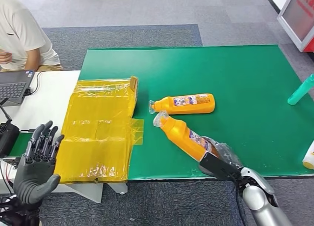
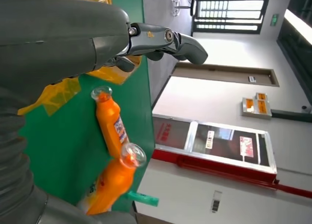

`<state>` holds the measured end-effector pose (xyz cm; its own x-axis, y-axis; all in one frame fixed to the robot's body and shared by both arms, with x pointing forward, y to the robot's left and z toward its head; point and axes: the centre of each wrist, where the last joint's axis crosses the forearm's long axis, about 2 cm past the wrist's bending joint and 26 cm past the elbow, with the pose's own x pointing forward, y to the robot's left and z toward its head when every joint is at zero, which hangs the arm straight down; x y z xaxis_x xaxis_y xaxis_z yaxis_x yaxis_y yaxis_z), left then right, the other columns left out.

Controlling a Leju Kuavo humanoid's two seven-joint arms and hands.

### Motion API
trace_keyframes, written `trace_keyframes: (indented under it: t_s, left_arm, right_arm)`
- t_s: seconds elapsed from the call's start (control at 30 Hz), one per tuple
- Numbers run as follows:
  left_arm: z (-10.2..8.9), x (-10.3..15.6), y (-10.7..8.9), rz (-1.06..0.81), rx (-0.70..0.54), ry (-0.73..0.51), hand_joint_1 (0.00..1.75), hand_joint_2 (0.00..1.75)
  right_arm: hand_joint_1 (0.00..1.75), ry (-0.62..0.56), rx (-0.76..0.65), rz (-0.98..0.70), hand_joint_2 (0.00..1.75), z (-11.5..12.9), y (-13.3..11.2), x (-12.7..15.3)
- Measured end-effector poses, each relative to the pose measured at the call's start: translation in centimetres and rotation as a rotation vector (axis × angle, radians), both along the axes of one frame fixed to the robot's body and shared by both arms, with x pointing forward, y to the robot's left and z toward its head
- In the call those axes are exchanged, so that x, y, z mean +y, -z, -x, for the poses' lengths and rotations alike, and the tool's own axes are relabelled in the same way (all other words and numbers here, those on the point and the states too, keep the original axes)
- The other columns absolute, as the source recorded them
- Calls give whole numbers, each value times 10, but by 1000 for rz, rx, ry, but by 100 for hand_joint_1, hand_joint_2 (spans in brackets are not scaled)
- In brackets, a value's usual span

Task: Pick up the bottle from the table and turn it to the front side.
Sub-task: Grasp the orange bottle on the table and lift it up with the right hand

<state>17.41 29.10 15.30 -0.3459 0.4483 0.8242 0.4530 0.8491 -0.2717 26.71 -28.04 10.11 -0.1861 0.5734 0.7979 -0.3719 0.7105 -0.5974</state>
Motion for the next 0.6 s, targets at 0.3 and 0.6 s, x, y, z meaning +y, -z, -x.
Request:
trace_keyframes:
  t_s: [0.3,0.6]
  left_arm:
    - [-50,-2,3,-144,107,-148,0,175]
    - [-79,-32,7,52,148,98,0,175]
  right_arm:
    - [175,-41,-251,-303,175,9,-30,39]
    - [175,-48,-445,-440,175,10,-57,65]
